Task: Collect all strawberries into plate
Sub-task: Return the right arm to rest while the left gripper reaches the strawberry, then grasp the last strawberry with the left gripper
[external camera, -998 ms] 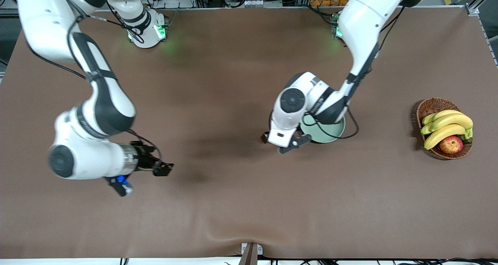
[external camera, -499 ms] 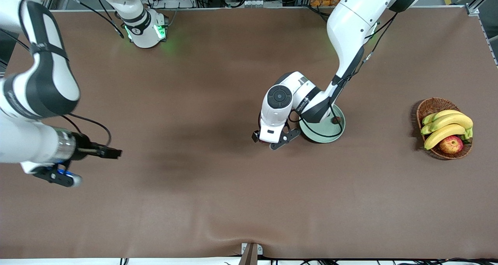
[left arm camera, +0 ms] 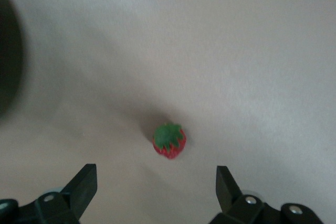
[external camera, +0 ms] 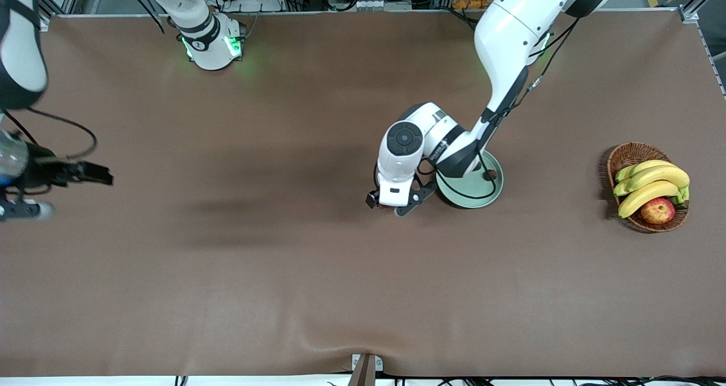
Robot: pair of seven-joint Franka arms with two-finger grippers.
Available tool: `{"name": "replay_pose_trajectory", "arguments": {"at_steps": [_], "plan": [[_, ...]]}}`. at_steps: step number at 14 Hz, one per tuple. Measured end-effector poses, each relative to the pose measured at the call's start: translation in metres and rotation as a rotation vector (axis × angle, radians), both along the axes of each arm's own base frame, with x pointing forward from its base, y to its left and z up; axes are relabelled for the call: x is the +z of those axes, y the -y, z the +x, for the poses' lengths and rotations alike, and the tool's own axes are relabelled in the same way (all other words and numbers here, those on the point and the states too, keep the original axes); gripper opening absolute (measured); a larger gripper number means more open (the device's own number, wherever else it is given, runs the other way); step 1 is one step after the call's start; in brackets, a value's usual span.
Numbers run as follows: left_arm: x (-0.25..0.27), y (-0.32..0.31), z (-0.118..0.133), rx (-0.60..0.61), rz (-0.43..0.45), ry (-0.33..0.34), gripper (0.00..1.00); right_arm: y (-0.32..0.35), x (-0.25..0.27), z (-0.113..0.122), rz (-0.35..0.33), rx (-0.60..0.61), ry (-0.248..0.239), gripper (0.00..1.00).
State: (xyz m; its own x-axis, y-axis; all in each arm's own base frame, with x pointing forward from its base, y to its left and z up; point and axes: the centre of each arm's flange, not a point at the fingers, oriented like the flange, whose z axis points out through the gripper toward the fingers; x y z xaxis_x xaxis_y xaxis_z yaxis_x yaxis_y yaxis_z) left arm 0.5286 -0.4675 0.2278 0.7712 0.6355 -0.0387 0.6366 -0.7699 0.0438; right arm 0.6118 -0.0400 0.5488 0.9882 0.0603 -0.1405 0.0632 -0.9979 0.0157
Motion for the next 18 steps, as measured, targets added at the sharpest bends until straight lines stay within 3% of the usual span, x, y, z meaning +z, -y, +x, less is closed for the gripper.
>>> {"name": "replay_pose_trajectory", "arguments": {"at_steps": [2,7,10,18], "plan": [[-0.003,0.005,-0.005,0.025,0.002,-0.005,1.0,0.007,0.019,-0.021,-0.019,0.006,0.013,1.0],[-0.009,0.004,-0.001,0.165,-0.014,-0.002,1.0,0.009,0.06,-0.048,0.036,0.0,0.064,1.0],[-0.023,0.004,-0.002,0.251,-0.023,-0.01,1.0,-0.007,0.065,-0.051,0.035,0.024,0.069,1.0],[-0.036,0.0,0.0,0.294,-0.005,0.004,1.0,-0.015,0.058,-0.049,0.027,0.027,0.054,1.0]]}}
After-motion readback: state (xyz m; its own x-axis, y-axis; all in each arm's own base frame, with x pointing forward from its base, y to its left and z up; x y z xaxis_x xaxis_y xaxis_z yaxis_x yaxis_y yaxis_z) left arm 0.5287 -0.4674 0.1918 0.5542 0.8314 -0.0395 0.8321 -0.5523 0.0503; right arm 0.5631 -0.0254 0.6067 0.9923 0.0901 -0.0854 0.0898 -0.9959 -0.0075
